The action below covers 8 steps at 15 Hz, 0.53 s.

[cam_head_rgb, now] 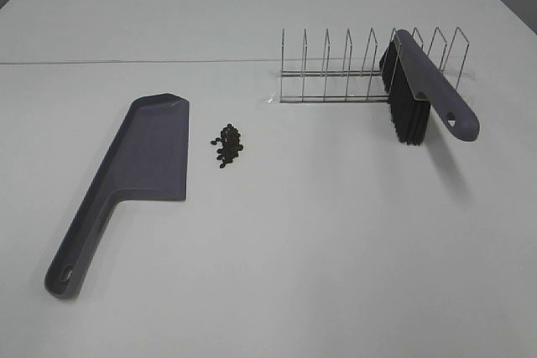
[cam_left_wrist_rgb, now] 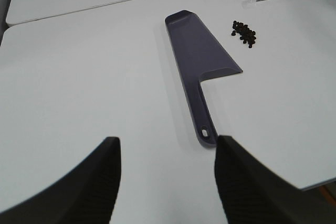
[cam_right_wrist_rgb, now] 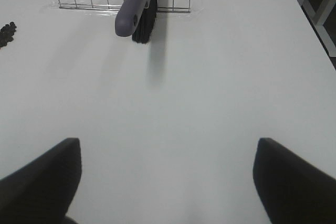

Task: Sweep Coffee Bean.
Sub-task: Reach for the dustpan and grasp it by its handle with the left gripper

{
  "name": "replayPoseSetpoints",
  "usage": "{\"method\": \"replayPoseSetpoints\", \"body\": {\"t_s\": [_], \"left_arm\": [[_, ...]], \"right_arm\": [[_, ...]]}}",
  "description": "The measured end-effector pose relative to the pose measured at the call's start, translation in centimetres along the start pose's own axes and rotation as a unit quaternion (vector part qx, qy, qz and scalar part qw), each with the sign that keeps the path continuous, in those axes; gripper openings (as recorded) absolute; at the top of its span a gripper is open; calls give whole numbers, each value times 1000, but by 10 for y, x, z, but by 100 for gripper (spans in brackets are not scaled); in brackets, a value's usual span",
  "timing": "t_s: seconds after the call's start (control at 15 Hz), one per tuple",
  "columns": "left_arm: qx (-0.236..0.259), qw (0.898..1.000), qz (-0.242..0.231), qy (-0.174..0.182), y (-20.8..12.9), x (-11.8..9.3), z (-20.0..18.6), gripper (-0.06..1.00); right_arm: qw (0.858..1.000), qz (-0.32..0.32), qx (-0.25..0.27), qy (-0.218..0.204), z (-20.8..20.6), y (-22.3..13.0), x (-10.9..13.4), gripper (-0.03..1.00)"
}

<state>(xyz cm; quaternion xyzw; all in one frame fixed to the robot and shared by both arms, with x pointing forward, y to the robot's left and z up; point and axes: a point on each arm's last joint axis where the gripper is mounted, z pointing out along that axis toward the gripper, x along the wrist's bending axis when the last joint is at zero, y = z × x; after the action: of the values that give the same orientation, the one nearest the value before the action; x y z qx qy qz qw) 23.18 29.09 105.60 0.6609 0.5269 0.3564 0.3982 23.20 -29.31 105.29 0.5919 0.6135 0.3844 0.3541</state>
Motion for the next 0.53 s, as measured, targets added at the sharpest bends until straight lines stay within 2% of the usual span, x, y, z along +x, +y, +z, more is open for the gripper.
{"method": "replayPoseSetpoints", "body": {"t_s": [0.53], "left_arm": [[0, 1000, 0, 0, 0, 0, 0, 53]], "right_arm": [[1000, 0, 0, 0, 0, 0, 0, 84]]}}
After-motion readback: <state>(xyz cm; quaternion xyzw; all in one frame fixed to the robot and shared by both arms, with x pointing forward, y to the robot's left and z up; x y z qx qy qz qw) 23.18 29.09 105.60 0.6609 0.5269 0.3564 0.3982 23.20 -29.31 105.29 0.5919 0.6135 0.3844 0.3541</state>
